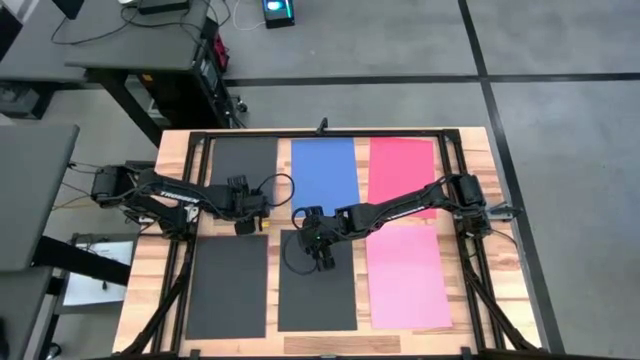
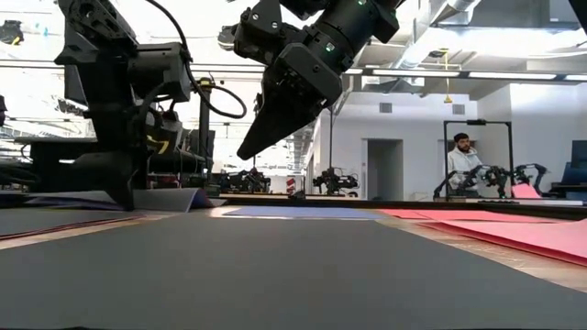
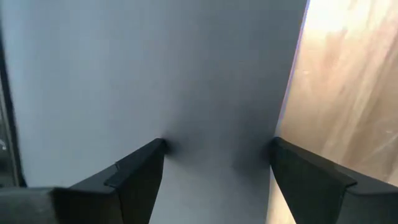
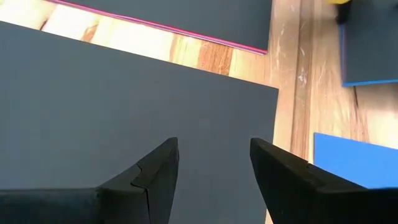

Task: Organize paper
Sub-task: Stack the black paper on top of the black paper

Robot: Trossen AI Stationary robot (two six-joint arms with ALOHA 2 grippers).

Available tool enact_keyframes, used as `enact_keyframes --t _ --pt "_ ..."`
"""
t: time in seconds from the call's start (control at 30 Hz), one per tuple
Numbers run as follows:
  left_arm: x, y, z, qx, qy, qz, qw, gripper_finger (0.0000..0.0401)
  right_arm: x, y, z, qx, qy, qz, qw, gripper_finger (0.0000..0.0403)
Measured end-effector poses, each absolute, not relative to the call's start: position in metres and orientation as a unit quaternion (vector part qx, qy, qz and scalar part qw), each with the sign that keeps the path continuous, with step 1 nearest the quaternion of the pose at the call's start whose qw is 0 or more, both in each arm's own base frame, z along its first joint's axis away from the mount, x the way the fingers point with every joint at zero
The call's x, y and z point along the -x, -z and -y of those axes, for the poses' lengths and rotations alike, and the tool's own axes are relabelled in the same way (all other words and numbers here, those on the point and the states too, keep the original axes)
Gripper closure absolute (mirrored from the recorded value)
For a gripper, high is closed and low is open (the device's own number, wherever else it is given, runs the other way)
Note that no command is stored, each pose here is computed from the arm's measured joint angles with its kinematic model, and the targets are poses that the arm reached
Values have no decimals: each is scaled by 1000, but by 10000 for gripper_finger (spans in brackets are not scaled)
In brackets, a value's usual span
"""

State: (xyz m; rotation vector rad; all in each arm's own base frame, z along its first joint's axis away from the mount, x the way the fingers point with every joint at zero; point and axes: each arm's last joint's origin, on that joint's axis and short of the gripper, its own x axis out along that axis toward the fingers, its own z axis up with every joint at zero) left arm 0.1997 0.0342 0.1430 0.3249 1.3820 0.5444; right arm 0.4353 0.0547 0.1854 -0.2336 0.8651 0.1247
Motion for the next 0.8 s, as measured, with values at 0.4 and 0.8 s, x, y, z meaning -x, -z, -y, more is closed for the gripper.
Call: enact_keyframes --t 0.4,0.8 --pt "-206 -153 -36 -169 -267 -614 723 132 -437 -186 -52 119 -60 -411 902 216" --pt "-206 -155 -36 -188 -288 -608 716 132 -441 -188 -37 116 -42 -399 909 216"
